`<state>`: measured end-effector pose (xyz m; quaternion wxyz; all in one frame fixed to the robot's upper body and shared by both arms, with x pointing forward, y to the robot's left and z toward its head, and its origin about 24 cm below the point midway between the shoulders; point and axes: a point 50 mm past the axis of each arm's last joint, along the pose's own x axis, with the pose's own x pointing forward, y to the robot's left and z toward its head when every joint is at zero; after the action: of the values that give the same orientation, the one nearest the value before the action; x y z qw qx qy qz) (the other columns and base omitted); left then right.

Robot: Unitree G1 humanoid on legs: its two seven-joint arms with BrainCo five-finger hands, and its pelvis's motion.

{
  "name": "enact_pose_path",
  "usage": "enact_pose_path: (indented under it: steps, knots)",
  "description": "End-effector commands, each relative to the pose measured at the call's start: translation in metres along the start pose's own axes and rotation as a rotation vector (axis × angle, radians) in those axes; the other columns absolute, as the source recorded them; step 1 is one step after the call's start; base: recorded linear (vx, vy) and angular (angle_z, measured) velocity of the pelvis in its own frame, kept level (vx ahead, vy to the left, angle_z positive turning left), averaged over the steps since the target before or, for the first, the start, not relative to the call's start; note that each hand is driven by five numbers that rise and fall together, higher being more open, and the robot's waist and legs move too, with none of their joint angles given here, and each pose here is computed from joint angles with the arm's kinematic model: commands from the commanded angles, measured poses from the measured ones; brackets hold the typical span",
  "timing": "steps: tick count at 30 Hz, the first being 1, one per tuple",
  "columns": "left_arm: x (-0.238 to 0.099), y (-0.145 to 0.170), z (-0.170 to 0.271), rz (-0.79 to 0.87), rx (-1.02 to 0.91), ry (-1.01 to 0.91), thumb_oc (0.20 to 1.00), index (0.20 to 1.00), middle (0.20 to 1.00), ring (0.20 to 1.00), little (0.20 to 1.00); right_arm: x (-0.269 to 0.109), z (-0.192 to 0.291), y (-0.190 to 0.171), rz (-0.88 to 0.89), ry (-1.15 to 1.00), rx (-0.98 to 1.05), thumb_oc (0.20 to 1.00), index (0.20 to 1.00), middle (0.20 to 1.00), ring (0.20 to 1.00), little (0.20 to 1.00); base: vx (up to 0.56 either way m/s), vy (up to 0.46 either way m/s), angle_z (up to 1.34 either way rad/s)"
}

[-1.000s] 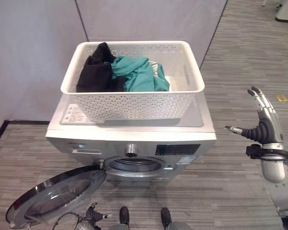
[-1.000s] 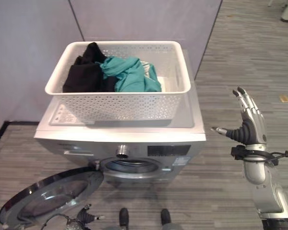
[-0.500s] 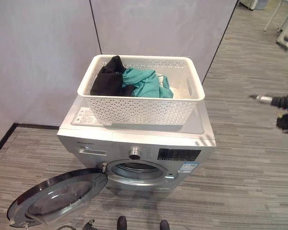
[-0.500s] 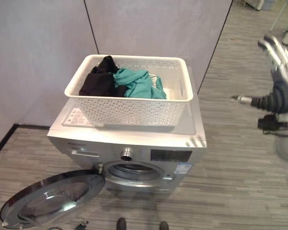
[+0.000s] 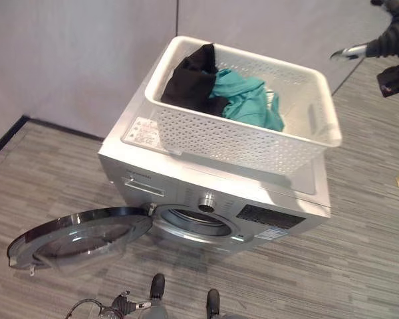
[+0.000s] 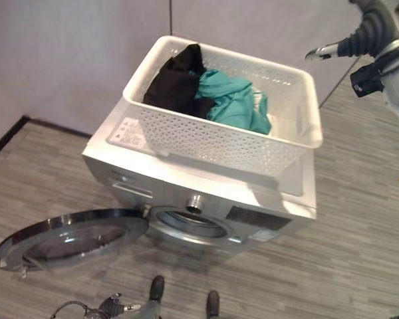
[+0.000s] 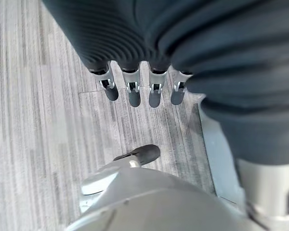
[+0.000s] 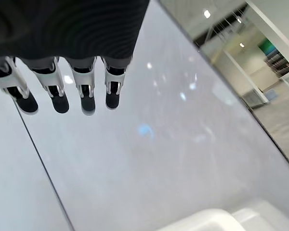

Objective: Grab the laundry basket,head to the washer,open it,put in the laundry and shut it.

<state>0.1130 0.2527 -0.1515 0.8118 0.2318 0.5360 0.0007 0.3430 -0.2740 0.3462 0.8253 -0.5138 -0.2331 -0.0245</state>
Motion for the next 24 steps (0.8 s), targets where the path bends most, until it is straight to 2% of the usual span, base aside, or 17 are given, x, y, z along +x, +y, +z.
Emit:
enact_pose_path:
  steps: [1, 2, 5, 8, 13, 14, 19, 24]
  knots:
    - [-0.004, 0.019, -0.026, 0.041, -0.028, 0.094, 1.0, 1.0, 1.0, 1.0, 1.0, 0.003, 0.01, -0.015, 0.028, -0.014, 0.051, 1.0, 1.0, 1.0, 1.0, 1.0, 0.0, 0.014, 0.09]
    - [-0.004, 0.018, -0.025, 0.04, -0.029, 0.093, 1.0, 1.0, 1.0, 1.0, 1.0, 0.004, 0.011, -0.016, 0.029, -0.015, 0.049, 1.0, 1.0, 1.0, 1.0, 1.0, 0.02, 0.023, 0.04]
    - [-0.003, 0.019, -0.022, 0.032, -0.052, 0.079, 1.0, 1.0, 1.0, 1.0, 1.0, 0.002, 0.006, 0.01, 0.283, 0.052, -0.114, 1.0, 1.0, 1.0, 1.0, 1.0, 0.02, 0.019, 0.04]
    - [-0.002, 0.026, -0.016, 0.042, -0.071, 0.054, 1.0, 1.0, 1.0, 1.0, 1.0, -0.001, 0.011, 0.024, 0.429, 0.048, -0.156, 1.0, 1.0, 1.0, 1.0, 1.0, 0.03, -0.001, 0.05]
    - [-0.001, 0.029, -0.01, 0.045, -0.062, 0.036, 1.0, 1.0, 1.0, 1.0, 1.0, 0.005, 0.014, 0.022, 0.509, 0.093, -0.294, 1.0, 1.0, 1.0, 1.0, 1.0, 0.01, -0.01, 0.07]
    - [-0.002, 0.04, -0.01, 0.064, -0.051, 0.036, 1.0, 1.0, 1.0, 1.0, 1.0, 0.009, 0.018, 0.023, 0.547, 0.106, -0.367, 1.0, 1.0, 1.0, 1.0, 1.0, 0.0, 0.0, 0.0]
    - [-0.003, 0.062, -0.008, 0.11, -0.028, 0.03, 1.0, 1.0, 1.0, 1.0, 1.0, 0.022, 0.029, 0.025, 0.545, 0.105, -0.561, 1.0, 1.0, 1.0, 1.0, 1.0, 0.0, 0.0, 0.0]
    - [0.003, 0.038, 0.013, 0.083, -0.077, -0.01, 1.0, 1.0, 1.0, 1.0, 1.0, 0.044, 0.054, 0.024, 0.393, 0.03, -0.72, 1.0, 1.0, 1.0, 1.0, 1.0, 0.0, 0.0, 0.0]
